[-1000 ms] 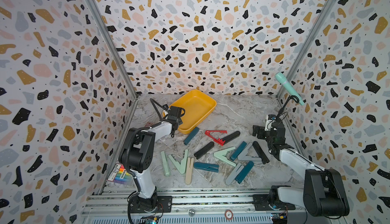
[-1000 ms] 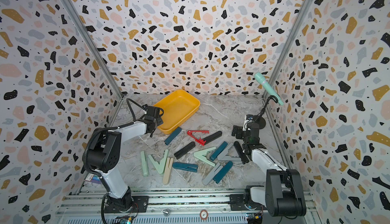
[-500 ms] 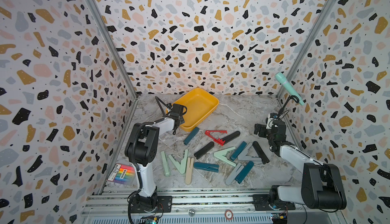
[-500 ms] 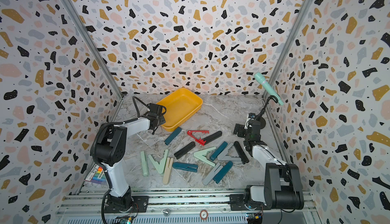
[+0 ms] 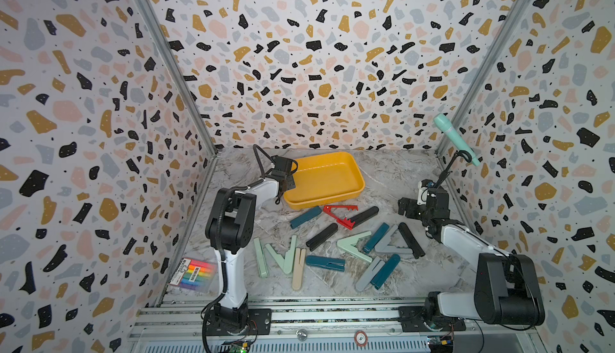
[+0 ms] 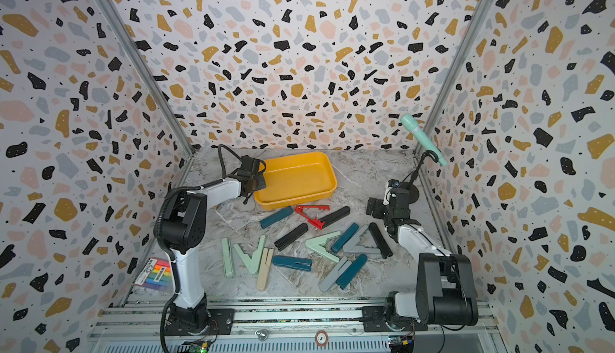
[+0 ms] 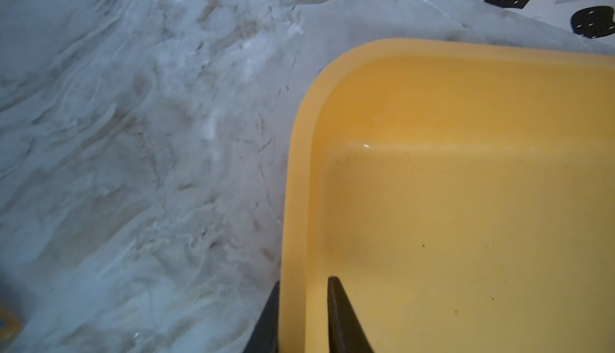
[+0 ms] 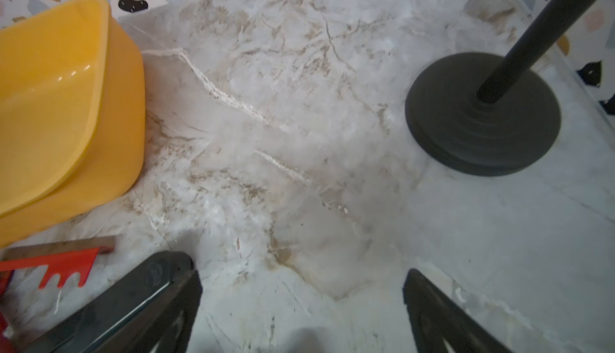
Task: Put the pruning pliers into the storage box
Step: Adjust the storage box at the center of the board.
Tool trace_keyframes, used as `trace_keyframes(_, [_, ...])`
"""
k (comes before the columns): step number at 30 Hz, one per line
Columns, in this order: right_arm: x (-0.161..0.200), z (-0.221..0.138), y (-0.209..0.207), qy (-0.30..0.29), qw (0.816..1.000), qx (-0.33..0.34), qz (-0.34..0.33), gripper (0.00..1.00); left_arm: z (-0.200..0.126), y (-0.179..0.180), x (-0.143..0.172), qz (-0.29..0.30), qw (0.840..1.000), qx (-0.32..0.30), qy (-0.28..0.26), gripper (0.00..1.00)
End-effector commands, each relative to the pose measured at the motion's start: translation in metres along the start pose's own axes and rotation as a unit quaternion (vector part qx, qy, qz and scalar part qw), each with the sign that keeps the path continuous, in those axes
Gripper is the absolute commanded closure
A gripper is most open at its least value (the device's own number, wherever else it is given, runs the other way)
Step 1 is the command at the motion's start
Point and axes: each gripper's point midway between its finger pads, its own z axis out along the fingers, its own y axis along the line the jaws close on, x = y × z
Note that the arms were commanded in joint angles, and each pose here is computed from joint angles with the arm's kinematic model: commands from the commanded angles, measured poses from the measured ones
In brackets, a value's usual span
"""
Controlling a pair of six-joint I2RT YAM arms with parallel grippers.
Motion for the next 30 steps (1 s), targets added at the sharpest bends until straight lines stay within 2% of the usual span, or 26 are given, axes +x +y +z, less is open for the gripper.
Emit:
trace_keyframes(1, [0.015,-0.004,0.005,0.058,0.998,-0.013,0.009,0.05,0.002,-0.022,-0.013,0.034,0.999,0.038,-0.007,0.8])
trace_keyframes(4, [0.029,-0.007,0.005,0.087,0.996,-0.009,0.021,0.07,0.002,-0.033,-0.015,0.058,0.997,0.052,-0.01,0.8])
trace_keyframes(12, [0.059,-0.013,-0.001,0.15,0.988,0.02,0.025,0.1,0.004,-0.054,0.005,0.103,0.99,0.091,0.008,0.8])
trace_keyframes(15, [0.07,-0.015,-0.003,0.169,0.985,0.027,0.028,0.16,0.005,-0.059,0.011,0.126,0.986,0.105,0.015,0.8])
trace_keyframes(20, [0.079,-0.021,-0.002,0.183,0.982,0.023,0.03,0.18,0.0,-0.067,0.008,0.159,0.979,0.124,0.01,0.8])
trace_keyframes(24, [0.088,-0.022,-0.004,0.193,0.98,0.025,0.036,0.21,-0.003,-0.075,0.005,0.164,0.976,0.144,0.006,0.8])
trace_keyframes(30, [0.095,-0.022,-0.004,0.203,0.978,0.026,0.038,0.26,-0.005,-0.083,0.018,0.176,0.971,0.163,0.014,0.79])
